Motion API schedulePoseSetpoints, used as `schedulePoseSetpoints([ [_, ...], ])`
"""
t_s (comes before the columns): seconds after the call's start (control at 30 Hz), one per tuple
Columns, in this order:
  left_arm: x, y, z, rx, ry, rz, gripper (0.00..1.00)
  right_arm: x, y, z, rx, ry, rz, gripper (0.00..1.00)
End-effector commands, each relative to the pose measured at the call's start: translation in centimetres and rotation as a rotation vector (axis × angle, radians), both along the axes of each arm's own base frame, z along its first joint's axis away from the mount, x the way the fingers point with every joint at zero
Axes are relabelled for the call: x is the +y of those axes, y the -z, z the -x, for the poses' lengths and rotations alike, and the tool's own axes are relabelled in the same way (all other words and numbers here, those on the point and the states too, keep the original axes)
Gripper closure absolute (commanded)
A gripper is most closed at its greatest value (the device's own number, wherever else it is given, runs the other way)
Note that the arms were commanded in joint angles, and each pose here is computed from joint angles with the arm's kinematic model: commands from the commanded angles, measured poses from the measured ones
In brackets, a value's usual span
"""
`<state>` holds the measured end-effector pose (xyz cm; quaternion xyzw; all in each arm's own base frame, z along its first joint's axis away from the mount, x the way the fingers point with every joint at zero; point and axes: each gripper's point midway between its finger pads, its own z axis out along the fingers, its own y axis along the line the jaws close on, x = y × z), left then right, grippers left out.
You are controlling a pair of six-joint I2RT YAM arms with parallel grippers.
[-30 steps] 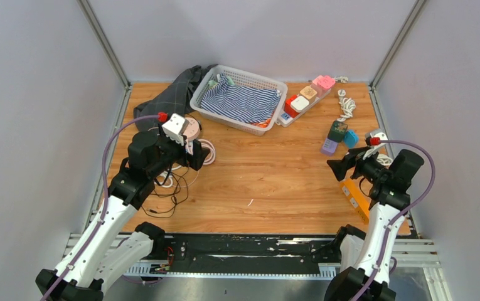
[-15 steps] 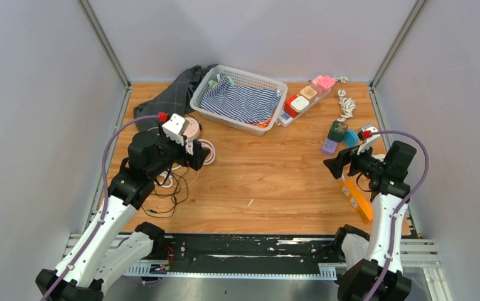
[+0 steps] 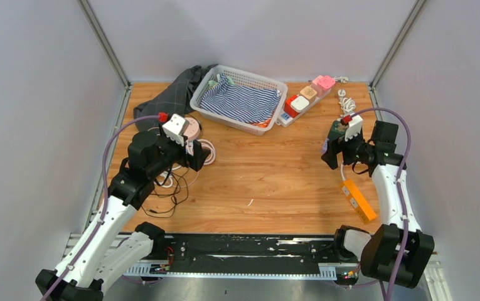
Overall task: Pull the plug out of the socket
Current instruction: Move the socket to the corner of the board.
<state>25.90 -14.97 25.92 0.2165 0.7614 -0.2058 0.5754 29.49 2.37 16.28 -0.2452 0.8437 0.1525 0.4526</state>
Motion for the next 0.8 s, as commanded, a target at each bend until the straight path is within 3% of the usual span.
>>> schedulePoseSetpoints([
  [0.0, -0.2, 0.9, 0.2, 0.039, 0.007, -0.017, 0.0, -0.6, 0.3, -0.3, 0.033, 0.025, 0.082, 0.06],
  [0.33, -0.2, 0.8, 0.3, 0.042, 0.008, -0.013, 0.0, -1.4, 1.2, -0.7, 0.033, 0.119, 0.087, 0.04],
  [0.6, -0.2, 0.7, 0.4, 0.039, 0.01, -0.004, 0.0, -1.3, 2.5, -1.7, 0.113, 0.324, -0.053, 0.02],
  [0.77, -0.4, 0.5, 0.6, 0.038, 0.018, 0.005, 0.0, -1.7, 3.9, -3.1, 0.144, 0.437, 0.012, 0.0],
])
